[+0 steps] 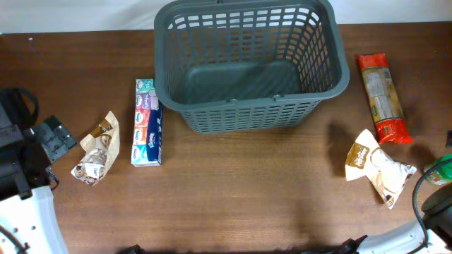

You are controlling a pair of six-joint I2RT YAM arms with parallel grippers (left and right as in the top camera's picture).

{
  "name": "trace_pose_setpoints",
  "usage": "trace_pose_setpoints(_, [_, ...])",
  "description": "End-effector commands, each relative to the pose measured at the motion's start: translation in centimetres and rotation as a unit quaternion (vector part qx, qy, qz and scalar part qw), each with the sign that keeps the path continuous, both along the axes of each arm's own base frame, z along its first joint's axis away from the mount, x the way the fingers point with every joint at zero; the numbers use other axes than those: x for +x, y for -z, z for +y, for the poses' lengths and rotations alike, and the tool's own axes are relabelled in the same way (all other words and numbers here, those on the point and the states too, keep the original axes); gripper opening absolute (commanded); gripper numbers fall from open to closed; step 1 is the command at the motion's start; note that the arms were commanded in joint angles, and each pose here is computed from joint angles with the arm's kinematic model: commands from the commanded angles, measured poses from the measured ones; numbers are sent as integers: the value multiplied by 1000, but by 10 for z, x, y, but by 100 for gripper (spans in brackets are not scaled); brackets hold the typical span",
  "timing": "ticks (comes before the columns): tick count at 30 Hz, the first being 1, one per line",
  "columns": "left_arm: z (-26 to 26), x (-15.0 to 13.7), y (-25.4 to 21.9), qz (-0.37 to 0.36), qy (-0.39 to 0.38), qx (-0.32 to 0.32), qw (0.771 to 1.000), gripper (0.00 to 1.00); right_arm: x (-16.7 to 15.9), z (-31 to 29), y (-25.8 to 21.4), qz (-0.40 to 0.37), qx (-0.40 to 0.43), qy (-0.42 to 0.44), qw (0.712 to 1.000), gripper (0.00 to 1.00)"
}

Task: Pack container
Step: 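Move the right gripper over the green-lidded jar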

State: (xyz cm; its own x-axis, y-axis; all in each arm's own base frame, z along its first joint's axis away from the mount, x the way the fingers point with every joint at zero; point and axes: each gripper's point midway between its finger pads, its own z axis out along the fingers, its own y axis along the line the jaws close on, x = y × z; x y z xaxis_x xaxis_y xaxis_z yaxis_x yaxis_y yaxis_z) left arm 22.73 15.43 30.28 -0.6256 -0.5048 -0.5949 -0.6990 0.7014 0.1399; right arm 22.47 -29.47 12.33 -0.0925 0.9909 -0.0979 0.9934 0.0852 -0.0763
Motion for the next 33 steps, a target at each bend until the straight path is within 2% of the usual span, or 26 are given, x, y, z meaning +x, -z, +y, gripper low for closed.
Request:
trace_pose_setpoints(1, [0,-1,-9,-15,0,3,1000,99,-4,-6,4,6,-5,-5,1000,99])
trace_pose_setpoints(4, [0,-1,-9,-16,0,3,1000,99,2,-8,5,-6,-5,-32,999,99])
trace_pose_setpoints(12, [0,-1,-9,-15,0,3,1000,99,4,-10,10,-5,-1,-37,999,99])
trace_pose_setpoints(18, [0,-1,-9,-15,0,3,1000,99,3,-11,33,15,19,-39,999,99])
trace_pose_setpoints(33, [0,-1,-9,-15,0,3,1000,99,4,-14,44,16,19,-74,997,99])
